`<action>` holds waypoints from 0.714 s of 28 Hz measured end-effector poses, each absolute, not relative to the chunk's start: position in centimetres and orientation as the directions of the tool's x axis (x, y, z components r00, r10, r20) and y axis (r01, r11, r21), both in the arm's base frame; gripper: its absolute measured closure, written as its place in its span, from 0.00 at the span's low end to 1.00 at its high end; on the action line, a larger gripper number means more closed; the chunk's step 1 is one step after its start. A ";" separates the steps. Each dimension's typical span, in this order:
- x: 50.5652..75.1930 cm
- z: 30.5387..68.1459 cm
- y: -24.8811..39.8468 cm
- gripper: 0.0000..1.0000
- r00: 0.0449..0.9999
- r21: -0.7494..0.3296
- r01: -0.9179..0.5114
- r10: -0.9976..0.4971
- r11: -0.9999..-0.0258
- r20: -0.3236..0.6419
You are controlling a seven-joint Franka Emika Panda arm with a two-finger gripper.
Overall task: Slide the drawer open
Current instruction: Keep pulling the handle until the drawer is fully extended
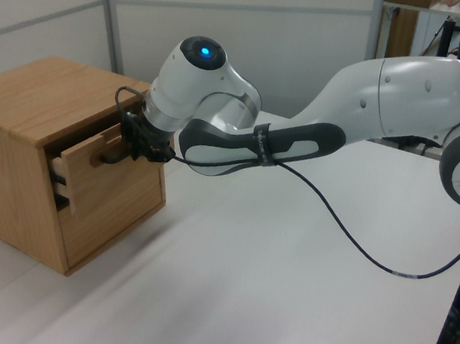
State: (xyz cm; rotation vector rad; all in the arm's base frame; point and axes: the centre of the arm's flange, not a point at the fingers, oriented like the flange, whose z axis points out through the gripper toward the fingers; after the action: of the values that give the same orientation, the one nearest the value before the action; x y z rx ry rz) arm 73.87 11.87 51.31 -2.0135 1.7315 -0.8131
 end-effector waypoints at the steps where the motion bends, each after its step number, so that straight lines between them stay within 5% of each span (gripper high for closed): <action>1: 73.8 51.3 11.9 0.93 0.083 -0.610 -0.771 -0.978 -0.183 0.189; 20: 65.7 52.1 12.3 0.93 0.113 -0.524 -0.822 -0.965 -0.225 0.236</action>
State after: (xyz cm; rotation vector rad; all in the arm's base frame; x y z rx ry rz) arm 65.75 12.26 52.13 -2.1302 1.7650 -0.7848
